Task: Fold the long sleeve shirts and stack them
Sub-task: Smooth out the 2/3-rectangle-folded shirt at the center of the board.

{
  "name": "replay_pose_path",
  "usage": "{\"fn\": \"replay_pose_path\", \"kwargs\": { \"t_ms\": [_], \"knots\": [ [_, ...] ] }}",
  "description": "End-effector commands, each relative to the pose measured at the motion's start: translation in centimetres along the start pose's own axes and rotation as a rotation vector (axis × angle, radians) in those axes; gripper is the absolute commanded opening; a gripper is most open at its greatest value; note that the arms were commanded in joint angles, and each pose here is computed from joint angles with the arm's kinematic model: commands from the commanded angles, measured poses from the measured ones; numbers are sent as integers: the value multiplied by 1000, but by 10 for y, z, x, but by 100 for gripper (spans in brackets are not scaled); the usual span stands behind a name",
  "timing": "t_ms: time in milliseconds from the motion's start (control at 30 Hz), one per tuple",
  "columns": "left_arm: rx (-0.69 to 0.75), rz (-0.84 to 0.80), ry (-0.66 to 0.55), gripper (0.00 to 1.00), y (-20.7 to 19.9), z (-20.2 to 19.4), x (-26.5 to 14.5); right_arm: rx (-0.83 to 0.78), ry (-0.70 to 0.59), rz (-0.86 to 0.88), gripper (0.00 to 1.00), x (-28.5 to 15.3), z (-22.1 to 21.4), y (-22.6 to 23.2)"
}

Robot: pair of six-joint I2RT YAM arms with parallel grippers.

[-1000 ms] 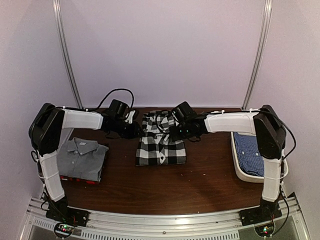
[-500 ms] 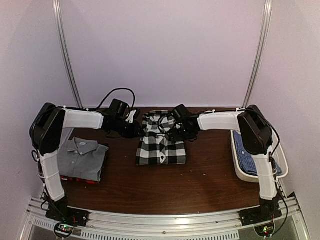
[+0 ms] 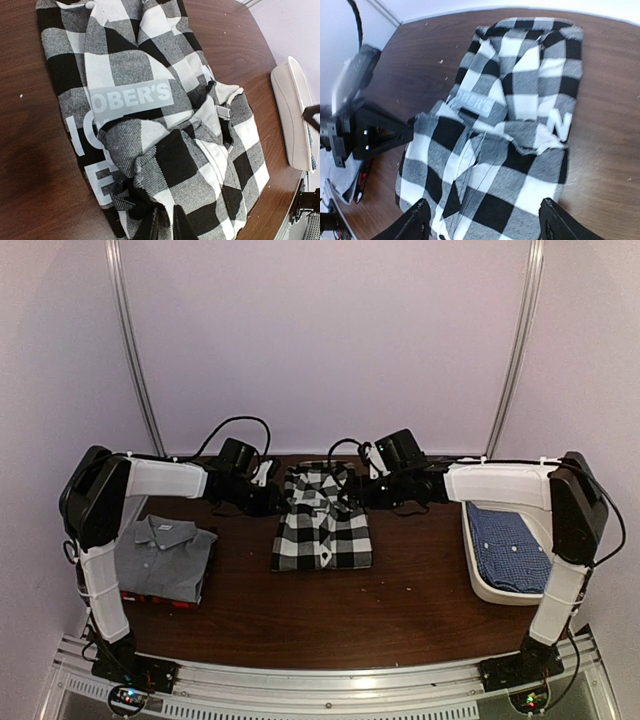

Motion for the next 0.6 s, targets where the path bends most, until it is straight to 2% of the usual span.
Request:
{"fn": "replay_pose_path", "kwargs": {
  "t_ms": [0,200,567],
  "knots": [
    [22,-11,-28,12,-1,9,0,126,24,290,75,19,-29,17],
    [21,-16,-26,12,-2,9,0,205,28,425,75,40,-47,24],
    [22,-22,-26,12,-3,11,0,292,62,502,68,84,-57,25]
  ]
}}
Point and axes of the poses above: each gripper's point midway between its finger pads, its own x axis out along the fingers, its own y axis along the line the jaws close on, z = x × y, the point moved 8 cm from there along -x, back along the fingers, and after that the axes turned 10 degrees about -x, right-handed, at the moved point
